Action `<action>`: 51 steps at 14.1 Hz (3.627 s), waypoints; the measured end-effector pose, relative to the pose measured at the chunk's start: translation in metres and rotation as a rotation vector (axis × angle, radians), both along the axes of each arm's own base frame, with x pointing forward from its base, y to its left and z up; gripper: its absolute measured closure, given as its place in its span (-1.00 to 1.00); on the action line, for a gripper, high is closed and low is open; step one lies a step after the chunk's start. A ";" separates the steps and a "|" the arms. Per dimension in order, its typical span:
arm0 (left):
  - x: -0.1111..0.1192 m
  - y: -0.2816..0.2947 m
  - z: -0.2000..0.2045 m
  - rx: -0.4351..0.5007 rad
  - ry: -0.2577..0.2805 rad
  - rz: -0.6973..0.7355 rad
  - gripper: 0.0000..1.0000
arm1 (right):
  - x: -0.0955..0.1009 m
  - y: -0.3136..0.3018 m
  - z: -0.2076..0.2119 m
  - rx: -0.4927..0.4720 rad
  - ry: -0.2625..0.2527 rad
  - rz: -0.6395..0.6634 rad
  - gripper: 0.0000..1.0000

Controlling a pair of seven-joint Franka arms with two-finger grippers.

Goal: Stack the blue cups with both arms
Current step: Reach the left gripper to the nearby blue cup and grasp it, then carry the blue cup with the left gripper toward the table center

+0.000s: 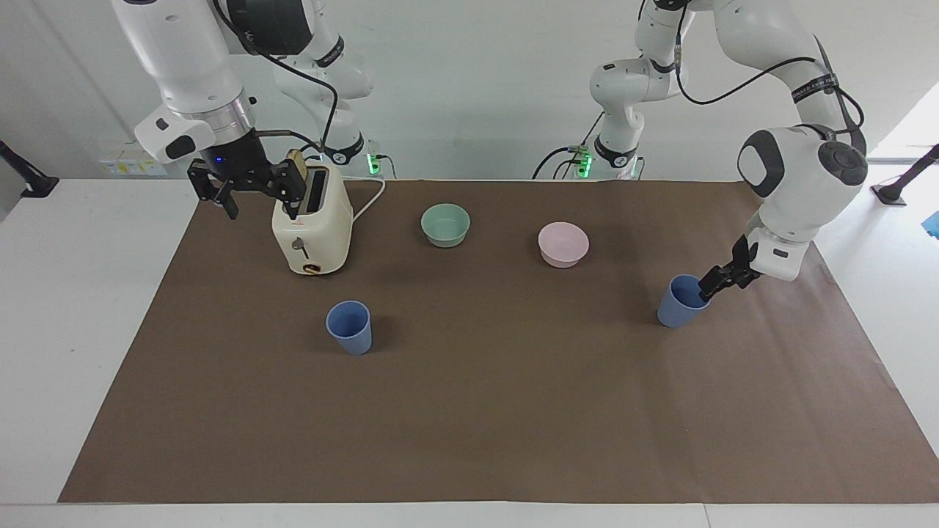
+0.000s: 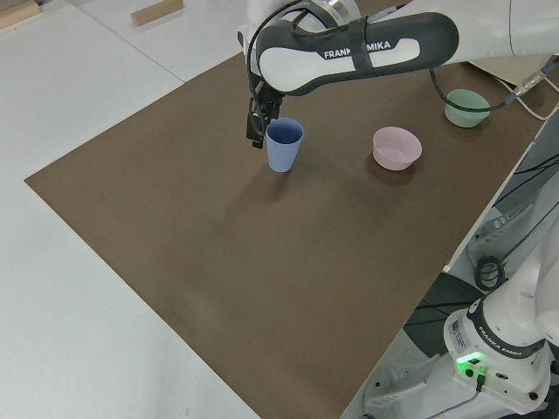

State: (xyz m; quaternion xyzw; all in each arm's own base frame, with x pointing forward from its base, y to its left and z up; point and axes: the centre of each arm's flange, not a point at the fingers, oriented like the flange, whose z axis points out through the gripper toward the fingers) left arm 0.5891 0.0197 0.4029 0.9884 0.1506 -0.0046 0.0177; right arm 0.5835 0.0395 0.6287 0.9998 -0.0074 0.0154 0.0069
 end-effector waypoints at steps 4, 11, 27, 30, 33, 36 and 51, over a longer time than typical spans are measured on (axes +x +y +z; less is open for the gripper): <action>-0.010 -0.001 -0.019 -0.003 0.028 0.010 -1.00 | 0.000 0.000 0.000 0.000 0.000 0.000 -1.00; -0.011 -0.004 -0.020 -0.039 0.018 0.037 0.45 | 0.000 0.000 0.000 0.000 0.000 0.000 -1.00; -0.019 -0.251 0.086 -0.056 -0.073 0.160 0.92 | 0.000 0.000 0.000 0.000 0.000 0.000 -1.00; -0.026 -0.309 0.050 -0.045 -0.091 0.164 0.92 | 0.000 0.000 0.000 0.000 0.000 0.000 -1.00; -0.030 -0.342 0.020 -0.056 -0.091 0.148 0.92 | 0.000 0.000 0.000 0.000 0.000 0.000 -1.00; -0.033 -0.361 0.003 -0.068 -0.098 0.134 0.92 | 0.000 0.000 0.000 0.000 0.000 0.000 -1.00; -0.046 -0.377 -0.022 -0.081 -0.112 0.131 0.15 | 0.000 0.000 0.000 0.000 0.000 0.000 -1.00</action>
